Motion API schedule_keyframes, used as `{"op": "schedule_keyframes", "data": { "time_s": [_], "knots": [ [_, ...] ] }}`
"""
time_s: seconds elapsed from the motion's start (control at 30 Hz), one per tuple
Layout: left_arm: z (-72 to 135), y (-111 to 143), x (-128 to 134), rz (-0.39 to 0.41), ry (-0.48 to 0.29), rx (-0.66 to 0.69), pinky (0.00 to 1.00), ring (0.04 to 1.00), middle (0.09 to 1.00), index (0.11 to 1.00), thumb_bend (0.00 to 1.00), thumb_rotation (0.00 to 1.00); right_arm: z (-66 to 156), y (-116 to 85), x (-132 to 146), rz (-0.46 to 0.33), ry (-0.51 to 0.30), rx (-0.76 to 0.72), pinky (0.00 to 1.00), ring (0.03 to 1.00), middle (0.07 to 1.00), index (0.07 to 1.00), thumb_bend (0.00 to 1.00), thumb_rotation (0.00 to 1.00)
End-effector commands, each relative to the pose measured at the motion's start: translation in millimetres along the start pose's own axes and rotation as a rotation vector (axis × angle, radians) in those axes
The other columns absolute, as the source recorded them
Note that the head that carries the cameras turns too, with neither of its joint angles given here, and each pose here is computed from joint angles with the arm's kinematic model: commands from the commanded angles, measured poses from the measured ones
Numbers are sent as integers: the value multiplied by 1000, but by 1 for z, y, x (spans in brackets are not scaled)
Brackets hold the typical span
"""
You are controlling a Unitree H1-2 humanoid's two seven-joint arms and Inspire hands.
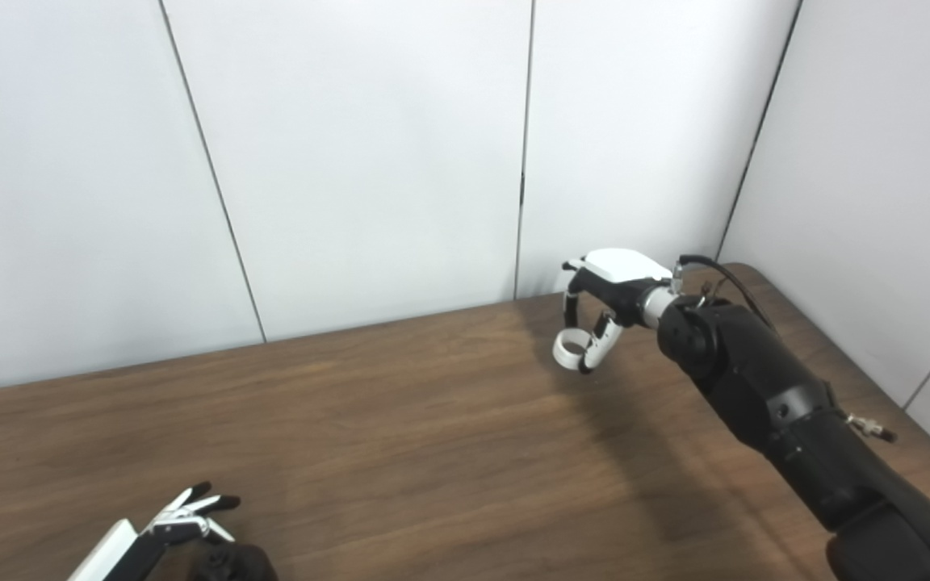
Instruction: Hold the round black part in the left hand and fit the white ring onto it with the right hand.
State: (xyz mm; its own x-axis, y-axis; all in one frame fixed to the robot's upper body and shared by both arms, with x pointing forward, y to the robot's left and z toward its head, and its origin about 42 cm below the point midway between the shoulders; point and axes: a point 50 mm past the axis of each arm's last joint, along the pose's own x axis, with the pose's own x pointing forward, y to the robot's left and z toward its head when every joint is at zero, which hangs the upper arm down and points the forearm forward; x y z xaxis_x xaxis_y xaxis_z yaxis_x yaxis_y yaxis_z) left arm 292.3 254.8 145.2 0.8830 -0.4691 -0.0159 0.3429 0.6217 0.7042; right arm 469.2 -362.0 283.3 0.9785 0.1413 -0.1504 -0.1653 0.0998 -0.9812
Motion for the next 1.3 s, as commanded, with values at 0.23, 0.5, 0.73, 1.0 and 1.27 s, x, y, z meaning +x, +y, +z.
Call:
{"op": "schedule_keyframes", "data": {
  "time_s": [0.23,0.5,0.73,1.0,1.27],
  "knots": [
    [8,7,21,58,-43,12,1000,1000,908,481,512,37,39,-53,-21,-151,-196,-16,992,1000,984,478,524,126],
    [8,-2,33,67,-21,-1,1000,1000,911,481,513,37,85,-51,-43,-174,-380,61,1000,1000,976,476,522,126],
    [13,-10,47,63,-18,6,1000,1000,911,481,514,39,121,-43,-45,-162,-533,92,1000,1000,977,475,521,128],
    [19,-18,58,72,-37,2,1000,1000,917,480,515,41,154,-33,-45,-117,-639,136,1000,1000,986,476,521,127],
    [27,-20,61,77,-43,3,1000,1000,922,479,517,41,182,-23,-46,-92,-736,148,998,1000,984,476,521,127]
  ]
}}
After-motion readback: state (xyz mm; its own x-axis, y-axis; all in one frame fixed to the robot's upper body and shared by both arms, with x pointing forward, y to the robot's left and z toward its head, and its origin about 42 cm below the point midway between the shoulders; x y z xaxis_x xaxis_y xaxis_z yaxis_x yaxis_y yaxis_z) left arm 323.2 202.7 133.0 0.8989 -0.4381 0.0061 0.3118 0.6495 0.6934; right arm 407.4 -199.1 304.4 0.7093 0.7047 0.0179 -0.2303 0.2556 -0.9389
